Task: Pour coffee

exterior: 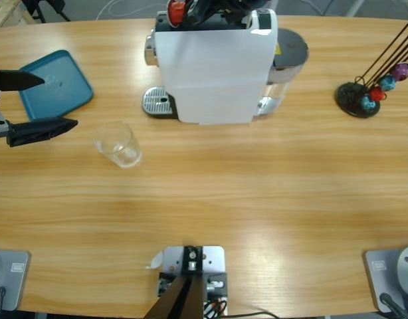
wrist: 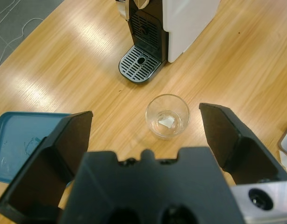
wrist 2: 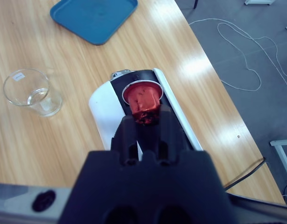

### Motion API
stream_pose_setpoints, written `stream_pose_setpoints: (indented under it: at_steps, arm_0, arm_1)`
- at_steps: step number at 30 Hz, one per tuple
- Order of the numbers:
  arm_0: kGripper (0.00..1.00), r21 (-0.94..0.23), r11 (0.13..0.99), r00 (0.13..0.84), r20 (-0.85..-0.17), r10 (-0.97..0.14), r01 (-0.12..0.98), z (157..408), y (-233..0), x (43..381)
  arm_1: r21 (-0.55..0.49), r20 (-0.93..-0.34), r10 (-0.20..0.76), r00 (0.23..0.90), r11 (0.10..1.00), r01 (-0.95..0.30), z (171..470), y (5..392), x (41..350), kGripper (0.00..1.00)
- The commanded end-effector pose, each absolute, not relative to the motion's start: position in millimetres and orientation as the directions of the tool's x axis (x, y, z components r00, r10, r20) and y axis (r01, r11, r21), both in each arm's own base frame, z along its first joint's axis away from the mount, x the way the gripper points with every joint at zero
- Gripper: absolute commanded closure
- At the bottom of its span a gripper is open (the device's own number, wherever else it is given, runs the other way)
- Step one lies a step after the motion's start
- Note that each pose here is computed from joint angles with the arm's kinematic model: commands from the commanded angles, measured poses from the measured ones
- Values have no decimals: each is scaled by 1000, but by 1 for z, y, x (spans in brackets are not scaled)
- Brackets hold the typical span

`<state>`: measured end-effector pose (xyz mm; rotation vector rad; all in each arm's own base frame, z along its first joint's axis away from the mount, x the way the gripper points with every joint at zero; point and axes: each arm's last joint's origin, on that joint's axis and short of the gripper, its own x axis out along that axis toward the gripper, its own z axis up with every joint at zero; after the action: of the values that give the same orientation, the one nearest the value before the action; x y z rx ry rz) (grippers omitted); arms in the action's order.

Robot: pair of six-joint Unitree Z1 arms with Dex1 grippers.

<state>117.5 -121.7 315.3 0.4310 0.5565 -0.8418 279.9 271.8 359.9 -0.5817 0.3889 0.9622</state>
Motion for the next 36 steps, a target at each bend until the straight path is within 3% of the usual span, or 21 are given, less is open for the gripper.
stream_pose_setpoints:
  at_steps: [1, 13, 14, 16, 18, 20, 30, 31, 32, 33, 36]
  arm_0:
    - [13, 115, 594, 509, -658, -555, 796, 300, -122, 119]
    - [13, 115, 594, 509, -658, -555, 796, 300, -122, 119]
    - [13, 116, 594, 509, -659, -554, 796, 300, -122, 119]
    - [13, 115, 594, 508, -661, -553, 796, 299, -123, 120]
    - [13, 113, 594, 506, -662, -553, 797, 299, -123, 120]
    - [13, 113, 594, 506, -661, -554, 797, 299, -122, 119]
    - [13, 112, 599, 514, -649, -560, 793, 301, -120, 117]
    - [13, 112, 600, 517, -647, -561, 792, 302, -120, 117]
    - [13, 113, 601, 519, -644, -562, 791, 302, -120, 117]
    - [13, 114, 601, 520, -641, -564, 791, 303, -119, 116]
    - [13, 116, 602, 529, -627, -572, 790, 306, -117, 114]
  arm_1:
    - [-279, -602, 604, 523, 454, -846, 335, 274, 295, 1000]
    - [-291, -614, 577, 538, 468, -834, 331, 274, 297, 1000]
    - [-291, -614, 575, 540, 471, -833, 331, 274, 297, 967]
    - [-291, -615, 567, 548, 483, -826, 331, 274, 297, 647]
    - [-306, -609, 555, 567, 495, -813, 334, 272, 296, 427]
    - [-314, -596, 553, 581, 505, -804, 338, 270, 295, 331]
    - [-311, -552, 602, 577, 493, -812, 354, 272, 282, 348]
    - [-309, -528, 630, 569, 481, -820, 364, 275, 274, 485]
    - [-308, -505, 660, 556, 464, -831, 374, 277, 266, 778]
    - [-292, -484, 686, 543, 458, -839, 384, 280, 257, 992]
    - [-209, -477, 706, 524, 488, -848, 408, 278, 231, 1000]
